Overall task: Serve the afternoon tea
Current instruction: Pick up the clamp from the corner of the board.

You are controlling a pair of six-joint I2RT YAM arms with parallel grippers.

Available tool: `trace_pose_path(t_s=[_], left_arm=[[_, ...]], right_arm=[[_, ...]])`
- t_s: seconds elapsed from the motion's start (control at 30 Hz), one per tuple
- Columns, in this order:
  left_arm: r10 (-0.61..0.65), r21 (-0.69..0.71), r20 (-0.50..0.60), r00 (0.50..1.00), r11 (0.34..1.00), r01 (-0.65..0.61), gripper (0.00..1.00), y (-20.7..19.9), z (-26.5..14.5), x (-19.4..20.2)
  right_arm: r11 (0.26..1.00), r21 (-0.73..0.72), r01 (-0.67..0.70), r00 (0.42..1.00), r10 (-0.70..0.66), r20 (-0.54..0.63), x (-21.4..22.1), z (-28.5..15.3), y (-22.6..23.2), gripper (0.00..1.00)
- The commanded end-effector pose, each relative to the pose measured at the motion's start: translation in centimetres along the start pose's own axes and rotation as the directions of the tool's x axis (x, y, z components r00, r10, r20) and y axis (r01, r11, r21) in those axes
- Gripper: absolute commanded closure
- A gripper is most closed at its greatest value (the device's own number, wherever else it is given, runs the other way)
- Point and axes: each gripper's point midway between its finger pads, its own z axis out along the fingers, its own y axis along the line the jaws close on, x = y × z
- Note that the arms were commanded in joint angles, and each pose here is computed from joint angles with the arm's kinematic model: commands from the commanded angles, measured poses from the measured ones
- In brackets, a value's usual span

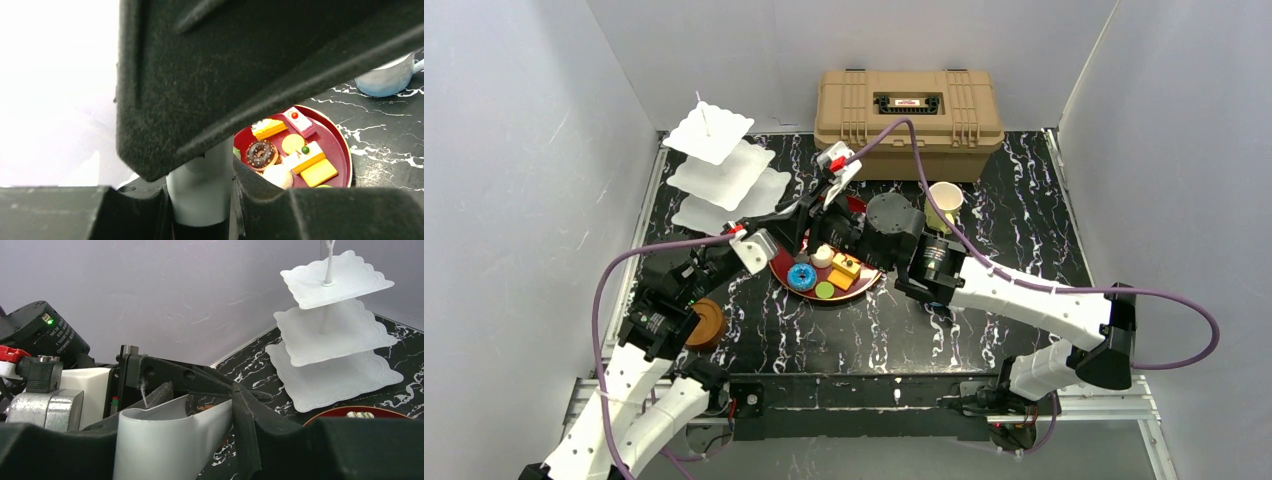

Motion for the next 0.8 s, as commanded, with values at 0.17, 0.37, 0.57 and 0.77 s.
trace_pose_path(t_s=[0.17,0.37,0.57,0.77], left_arm=[[0.022,0.090,0.058,0.998,0.996,-0.027,0.53,-1.3,0.0,-1.4],[-0.121,0.015,-0.032,0.992,0.992,0.121,0.02,0.8,0.9,-1.2],[-0.295,-0.048,-0.120,0.948,0.955,0.292,0.02,3.0,1.6,-2.1],[-0.360,-0.379,-0.297,0.884,0.894,0.237,0.02,11.2,1.0,-0.7]], right_arm=[[0.994,0.110,-0.012,0.990,-0.004,0.139,-3.9,-0.9,-2.0,0.72],[0.969,0.242,0.044,0.991,-0.073,0.113,-3.2,-3.0,-5.2,0.75],[0.941,0.333,0.059,0.988,-0.102,0.112,-3.5,-5.4,-8.0,0.74],[0.920,0.388,0.063,0.985,-0.119,0.122,-4.6,-7.3,-9.7,0.74]])
